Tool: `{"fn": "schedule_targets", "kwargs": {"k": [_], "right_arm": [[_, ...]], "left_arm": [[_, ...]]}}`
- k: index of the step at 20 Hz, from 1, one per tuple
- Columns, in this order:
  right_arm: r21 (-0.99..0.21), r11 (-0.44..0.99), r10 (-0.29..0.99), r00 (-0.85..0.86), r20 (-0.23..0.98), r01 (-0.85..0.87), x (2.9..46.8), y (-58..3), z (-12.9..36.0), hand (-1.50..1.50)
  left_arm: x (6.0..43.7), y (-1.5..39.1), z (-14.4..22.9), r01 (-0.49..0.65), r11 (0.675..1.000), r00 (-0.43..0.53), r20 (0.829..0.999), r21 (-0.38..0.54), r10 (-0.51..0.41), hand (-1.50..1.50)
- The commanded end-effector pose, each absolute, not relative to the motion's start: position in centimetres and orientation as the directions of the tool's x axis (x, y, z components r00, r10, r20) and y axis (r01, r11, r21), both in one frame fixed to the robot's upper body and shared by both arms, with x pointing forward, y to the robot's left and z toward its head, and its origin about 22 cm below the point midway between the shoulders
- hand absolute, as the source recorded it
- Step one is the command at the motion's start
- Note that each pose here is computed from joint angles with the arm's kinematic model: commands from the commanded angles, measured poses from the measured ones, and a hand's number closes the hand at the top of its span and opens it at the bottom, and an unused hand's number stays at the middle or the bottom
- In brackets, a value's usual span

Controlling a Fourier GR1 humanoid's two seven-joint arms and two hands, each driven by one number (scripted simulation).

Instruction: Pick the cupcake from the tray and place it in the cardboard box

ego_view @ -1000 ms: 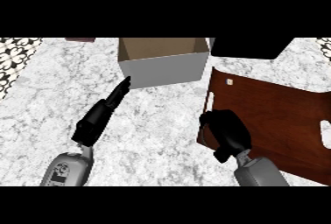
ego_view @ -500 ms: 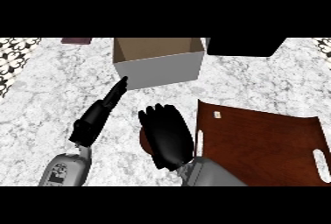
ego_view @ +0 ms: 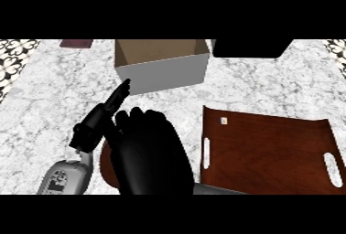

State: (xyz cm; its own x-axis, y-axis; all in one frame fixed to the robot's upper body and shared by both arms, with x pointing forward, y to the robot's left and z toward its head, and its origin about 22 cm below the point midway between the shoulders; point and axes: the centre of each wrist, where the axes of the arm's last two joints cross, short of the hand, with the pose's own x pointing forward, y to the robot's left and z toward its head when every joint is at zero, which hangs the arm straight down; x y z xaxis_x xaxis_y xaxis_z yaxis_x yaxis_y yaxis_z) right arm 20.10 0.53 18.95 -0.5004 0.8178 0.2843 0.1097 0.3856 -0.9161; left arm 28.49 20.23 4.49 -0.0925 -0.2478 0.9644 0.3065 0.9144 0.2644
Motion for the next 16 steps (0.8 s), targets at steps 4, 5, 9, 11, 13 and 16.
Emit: {"fn": "schedule_targets", "kwargs": {"k": [4, 5, 9, 11, 13, 16], "right_arm": [[-0.872, 0.468, 0.825, -0.426, 0.371, 0.147, 20.1, 1.9, 22.7, 1.5], [-0.87, 0.463, 0.838, -0.405, 0.365, 0.172, 21.4, 1.1, 22.7, 1.5], [-0.848, 0.488, 0.841, -0.372, 0.394, 0.206, 23.4, 2.0, 25.6, 1.5], [-0.854, 0.48, 0.84, -0.386, 0.381, 0.2, 24.6, 1.7, 24.5, 1.5], [-0.86, 0.474, 0.849, -0.356, 0.391, 0.187, 26.3, 0.7, 25.7, 1.5], [-0.836, 0.512, 0.834, -0.35, 0.427, 0.2, 28.4, 3.2, 27.1, 1.5]], "left_arm": [[28.9, 20.5, 4.1, 0.302, 0.916, -0.102, 0.964, 0.265, -0.246, 0.0], [29.0, 20.7, 5.5, 0.293, 0.914, -0.1, 0.96, 0.28, -0.262, 0.0], [29.2, 20.3, 4.6, 0.297, 0.92, -0.095, 0.967, 0.256, -0.238, 0.0], [29.9, 19.9, 3.4, 0.281, 0.922, -0.095, 0.964, 0.267, -0.25, 0.0], [27.5, 19.9, 4.6, 0.293, 0.92, -0.083, 0.966, 0.259, -0.246, 0.0], [28.5, 20.9, 4.2, 0.301, 0.915, -0.085, 0.963, 0.268, -0.254, 0.0]]}}
